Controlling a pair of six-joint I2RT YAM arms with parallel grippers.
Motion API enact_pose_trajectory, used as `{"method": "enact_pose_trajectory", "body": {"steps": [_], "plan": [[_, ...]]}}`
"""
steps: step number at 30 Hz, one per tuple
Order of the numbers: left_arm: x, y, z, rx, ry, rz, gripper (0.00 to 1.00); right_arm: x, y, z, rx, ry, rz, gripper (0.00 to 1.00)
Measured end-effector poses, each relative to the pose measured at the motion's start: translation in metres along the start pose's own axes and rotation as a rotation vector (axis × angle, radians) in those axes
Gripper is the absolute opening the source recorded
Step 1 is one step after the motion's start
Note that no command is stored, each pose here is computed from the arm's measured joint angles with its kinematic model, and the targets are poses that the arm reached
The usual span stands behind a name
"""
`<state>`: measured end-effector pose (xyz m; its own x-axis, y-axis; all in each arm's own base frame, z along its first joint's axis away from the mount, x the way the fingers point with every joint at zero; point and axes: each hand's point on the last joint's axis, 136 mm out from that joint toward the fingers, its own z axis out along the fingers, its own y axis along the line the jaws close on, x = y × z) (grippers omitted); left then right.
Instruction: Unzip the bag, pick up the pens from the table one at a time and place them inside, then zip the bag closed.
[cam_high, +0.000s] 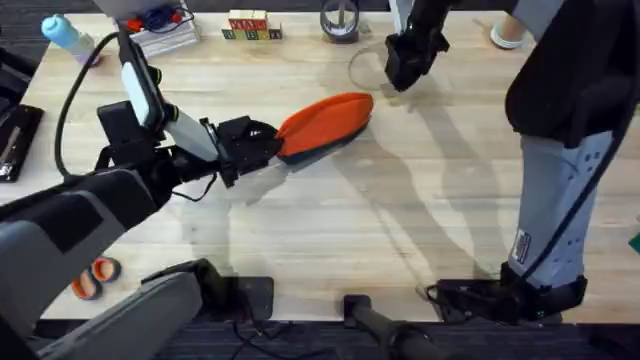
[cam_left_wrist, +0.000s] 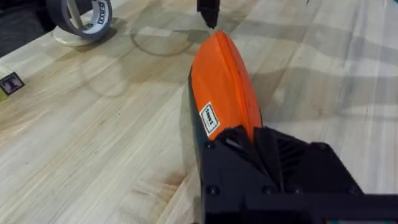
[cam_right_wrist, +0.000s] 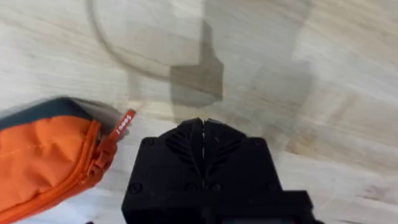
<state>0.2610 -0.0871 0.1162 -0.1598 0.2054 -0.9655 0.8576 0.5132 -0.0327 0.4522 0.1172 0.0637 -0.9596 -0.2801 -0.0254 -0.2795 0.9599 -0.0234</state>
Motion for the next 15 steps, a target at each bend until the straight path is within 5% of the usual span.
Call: {"method": "enact_pose_trajectory", "body": {"steps": [8,15], "plan": [[0.0,0.0,0.0,0.0,0.001,-0.001,0.041,0.009,0.003,-0.004,-0.001,0.03,0.001,0.033],[0.005,-0.004,0.0,0.006,0.014,-0.044,0.041,0.007,0.017,-0.052,-0.002,-0.073,-0.02,0.033]]}}
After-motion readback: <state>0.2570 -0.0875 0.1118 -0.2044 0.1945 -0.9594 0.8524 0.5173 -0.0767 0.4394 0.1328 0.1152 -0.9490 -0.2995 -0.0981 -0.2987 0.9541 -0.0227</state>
